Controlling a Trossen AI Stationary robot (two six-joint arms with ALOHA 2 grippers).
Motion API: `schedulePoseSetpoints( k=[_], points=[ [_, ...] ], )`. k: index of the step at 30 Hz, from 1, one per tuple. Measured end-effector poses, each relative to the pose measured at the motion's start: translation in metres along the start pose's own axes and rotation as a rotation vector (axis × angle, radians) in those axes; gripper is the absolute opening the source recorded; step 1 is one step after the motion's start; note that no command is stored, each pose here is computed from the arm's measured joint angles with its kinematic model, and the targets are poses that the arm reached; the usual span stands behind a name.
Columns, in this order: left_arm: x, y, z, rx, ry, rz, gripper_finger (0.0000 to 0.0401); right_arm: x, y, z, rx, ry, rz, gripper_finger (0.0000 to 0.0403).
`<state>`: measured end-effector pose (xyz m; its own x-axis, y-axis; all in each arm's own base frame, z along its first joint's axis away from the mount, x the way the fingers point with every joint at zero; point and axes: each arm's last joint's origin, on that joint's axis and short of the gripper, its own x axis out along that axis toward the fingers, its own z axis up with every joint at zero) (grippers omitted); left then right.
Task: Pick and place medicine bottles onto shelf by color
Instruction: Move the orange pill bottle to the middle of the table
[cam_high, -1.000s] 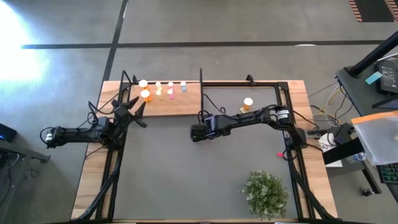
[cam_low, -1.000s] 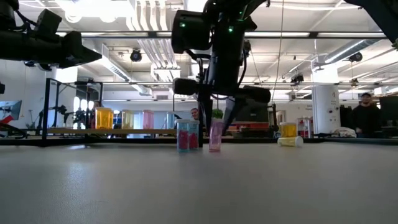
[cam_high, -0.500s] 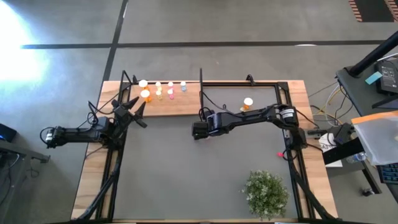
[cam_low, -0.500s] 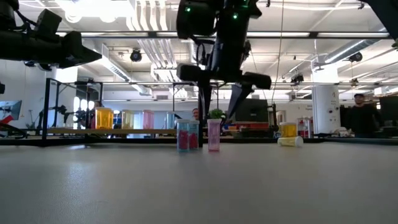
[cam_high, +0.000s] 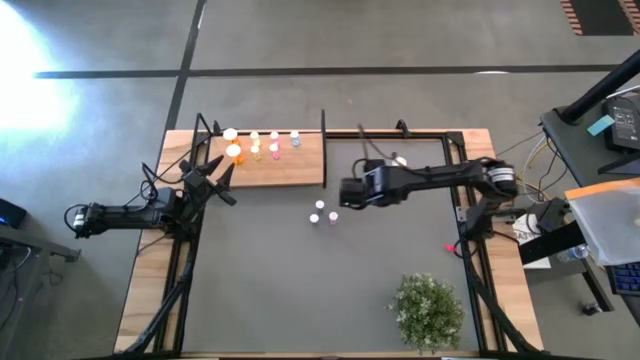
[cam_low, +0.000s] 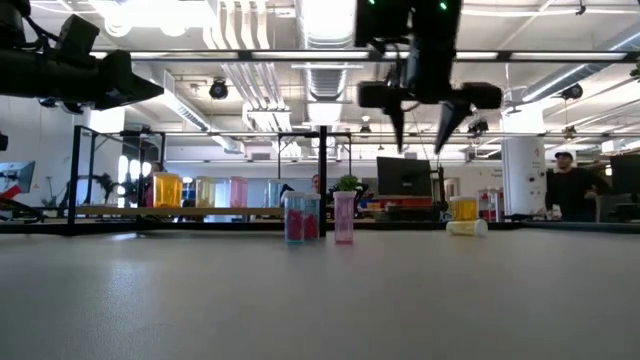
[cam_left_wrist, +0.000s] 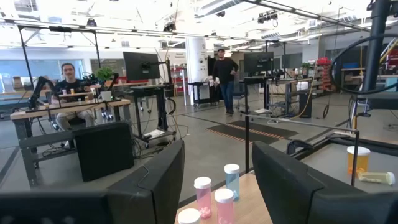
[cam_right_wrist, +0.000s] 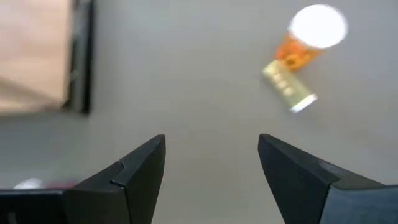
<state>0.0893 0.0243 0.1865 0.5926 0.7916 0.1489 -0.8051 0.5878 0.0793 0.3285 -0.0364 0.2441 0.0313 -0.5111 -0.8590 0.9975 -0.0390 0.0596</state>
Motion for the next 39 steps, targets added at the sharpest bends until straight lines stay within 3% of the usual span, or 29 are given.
schedulePoseSetpoints(
  k=[8, 13, 22, 39],
  points=[
    [0.0, 0.0, 0.0, 0.0, 0.0, 0.0, 0.0173, 0.036, -0.059, 0.044, 0.25, 0.032, -0.062, 0.0249],
    [0.0, 0.0, 0.0, 0.0, 0.0, 0.0, 0.0173, 0.06, -0.083, 0.064, 0.357, 0.08, -0.126, 0.0279],
    [0.0, 0.0, 0.0, 0.0, 0.0, 0.0, 0.0173, 0.089, -0.09, 0.083, 0.358, 0.125, -0.109, 0.0367],
    [0.0, 0.0, 0.0, 0.0, 0.0, 0.0, 0.0173, 0.13, -0.088, 0.1, 0.364, 0.146, -0.143, 0.0374]
  ],
)
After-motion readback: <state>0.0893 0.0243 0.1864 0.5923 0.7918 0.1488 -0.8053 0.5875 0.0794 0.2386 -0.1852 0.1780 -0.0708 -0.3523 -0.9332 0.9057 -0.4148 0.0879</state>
